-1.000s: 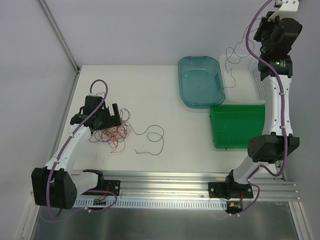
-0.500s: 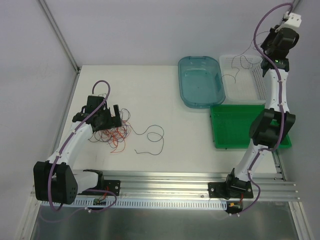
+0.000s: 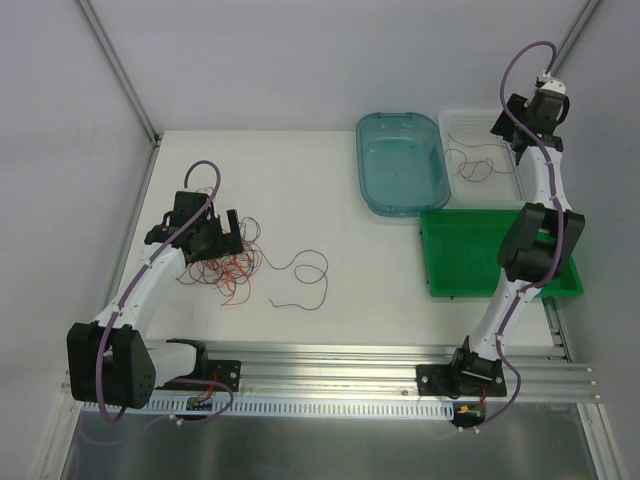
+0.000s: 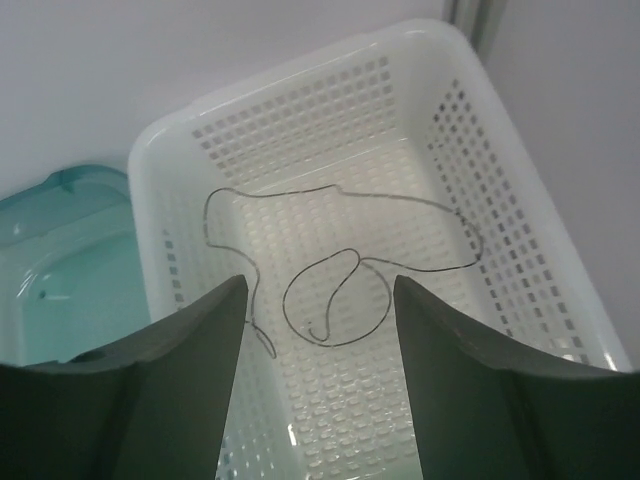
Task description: Untangle the cables
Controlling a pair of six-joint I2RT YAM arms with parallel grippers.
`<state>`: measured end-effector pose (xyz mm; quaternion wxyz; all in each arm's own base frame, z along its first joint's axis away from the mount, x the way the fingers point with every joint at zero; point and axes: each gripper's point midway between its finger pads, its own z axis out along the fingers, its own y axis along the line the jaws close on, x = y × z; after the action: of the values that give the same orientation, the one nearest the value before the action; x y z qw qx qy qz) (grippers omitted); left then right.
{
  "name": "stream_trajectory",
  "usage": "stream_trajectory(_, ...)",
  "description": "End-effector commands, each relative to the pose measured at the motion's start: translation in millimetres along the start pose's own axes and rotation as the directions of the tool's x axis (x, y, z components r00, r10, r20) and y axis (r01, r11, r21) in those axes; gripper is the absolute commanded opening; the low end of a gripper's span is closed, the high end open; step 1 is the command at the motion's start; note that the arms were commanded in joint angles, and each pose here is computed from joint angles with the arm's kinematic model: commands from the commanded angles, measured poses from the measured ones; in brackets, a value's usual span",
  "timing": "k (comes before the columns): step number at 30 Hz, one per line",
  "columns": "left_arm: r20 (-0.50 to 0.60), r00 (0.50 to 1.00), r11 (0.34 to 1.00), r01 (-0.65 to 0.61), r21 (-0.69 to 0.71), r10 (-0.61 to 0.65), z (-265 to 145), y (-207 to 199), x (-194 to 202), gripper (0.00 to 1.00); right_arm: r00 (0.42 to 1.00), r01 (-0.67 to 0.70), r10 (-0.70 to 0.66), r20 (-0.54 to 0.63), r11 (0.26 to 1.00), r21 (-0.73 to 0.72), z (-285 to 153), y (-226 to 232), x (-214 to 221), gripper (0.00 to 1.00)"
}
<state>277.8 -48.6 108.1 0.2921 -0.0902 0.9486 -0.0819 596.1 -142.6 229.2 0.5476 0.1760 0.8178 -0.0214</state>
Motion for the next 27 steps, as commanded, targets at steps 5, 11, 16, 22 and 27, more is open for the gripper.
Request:
stream_trajectory(5,-0.007,1.000,1.000,-0.016,0.026,0.016,2,-3,1,0.99,0.992,-0.065,0.037,-0.120,0.969,-0.239,-13,45,21,0.62)
stream_trajectory(11,-0.018,1.000,1.000,-0.015,0.025,0.016,4,-3,3,0.99,0.974,-0.108,0.053,-0.219,0.964,-0.244,9,43,60,0.57)
stream_trajectory(16,-0.021,1.000,1.000,-0.018,0.012,0.018,6,-1,2,0.99,0.951,-0.156,0.056,-0.305,0.937,-0.312,30,54,93,0.56)
stream_trajectory(22,-0.040,0.999,1.000,-0.017,0.013,0.017,10,-1,6,0.99,0.934,-0.193,0.060,-0.352,0.913,-0.358,40,61,117,0.55)
stream_trajectory(27,-0.045,0.999,1.000,-0.018,0.010,0.019,11,0,6,0.99,0.936,-0.203,0.064,-0.347,0.901,-0.383,46,64,122,0.50)
